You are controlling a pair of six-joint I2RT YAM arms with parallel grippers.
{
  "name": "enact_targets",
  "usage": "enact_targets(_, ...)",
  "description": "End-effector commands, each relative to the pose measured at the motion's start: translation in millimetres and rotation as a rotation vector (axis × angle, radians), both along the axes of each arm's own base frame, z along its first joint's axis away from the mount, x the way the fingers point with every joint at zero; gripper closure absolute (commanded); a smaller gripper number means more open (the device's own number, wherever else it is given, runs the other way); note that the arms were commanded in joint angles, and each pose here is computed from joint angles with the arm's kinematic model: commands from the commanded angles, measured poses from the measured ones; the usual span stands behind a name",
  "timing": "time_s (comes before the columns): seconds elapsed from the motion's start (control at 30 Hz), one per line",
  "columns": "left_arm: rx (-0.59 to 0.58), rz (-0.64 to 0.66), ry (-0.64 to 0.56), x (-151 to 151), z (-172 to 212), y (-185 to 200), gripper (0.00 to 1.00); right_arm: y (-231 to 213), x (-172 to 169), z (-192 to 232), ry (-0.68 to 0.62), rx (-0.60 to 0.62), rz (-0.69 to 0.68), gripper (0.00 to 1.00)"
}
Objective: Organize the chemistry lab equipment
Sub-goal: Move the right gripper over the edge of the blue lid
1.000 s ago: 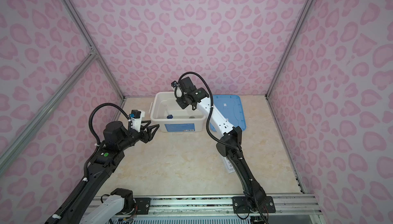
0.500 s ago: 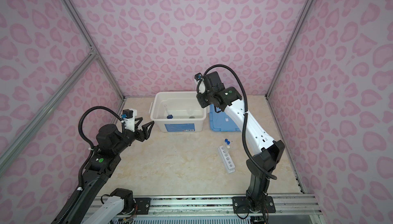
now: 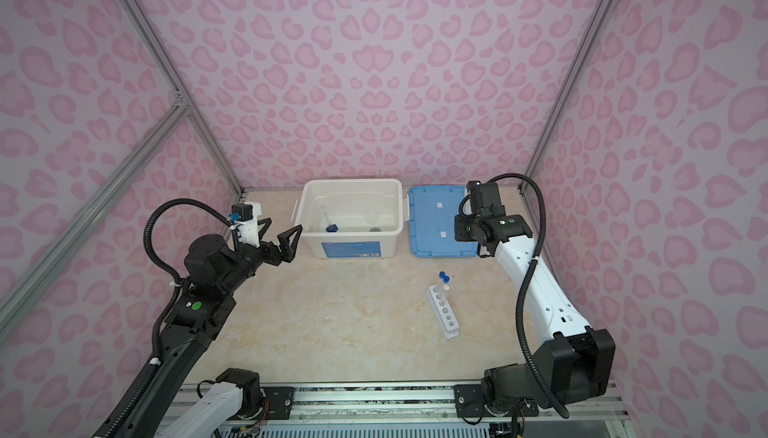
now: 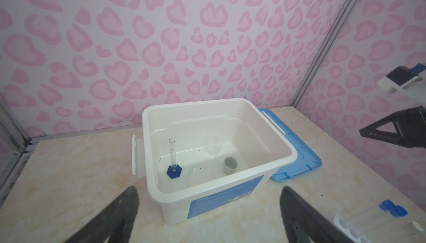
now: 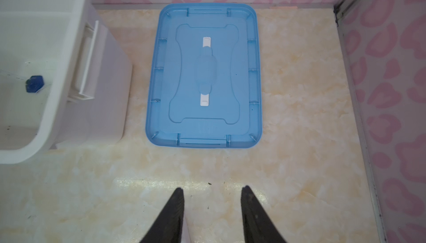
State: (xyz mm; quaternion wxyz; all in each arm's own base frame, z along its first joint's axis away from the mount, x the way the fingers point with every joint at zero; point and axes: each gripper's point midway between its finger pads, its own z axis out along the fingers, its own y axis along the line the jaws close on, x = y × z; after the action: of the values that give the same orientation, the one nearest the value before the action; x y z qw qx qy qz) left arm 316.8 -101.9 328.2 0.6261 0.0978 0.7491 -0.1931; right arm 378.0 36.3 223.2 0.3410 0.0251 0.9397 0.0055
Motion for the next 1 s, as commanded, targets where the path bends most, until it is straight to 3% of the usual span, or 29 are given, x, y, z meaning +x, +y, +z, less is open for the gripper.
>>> enact_targets(0.0,-0.017,0.008,-0.056,2,19,1,0.03,-16,11,-14,-0.014,0.041,-0.072,0.59)
enact_targets(0.33,0.086,-0.012,-0.048,0,5,1,0.03,-44,40,-92,0.191,0.041,-0.123,0.63)
enact_targets(0.7,0.043,-0.091,0.006,1,-9,-11,0.01,-69,56,-148,0.281,0.061,-0.181,0.64)
enact_targets(0.97,0.049,-0.139,0.048,-2,-23,-19,0.10,-80,66,-166,0.298,0.052,-0.214,0.67)
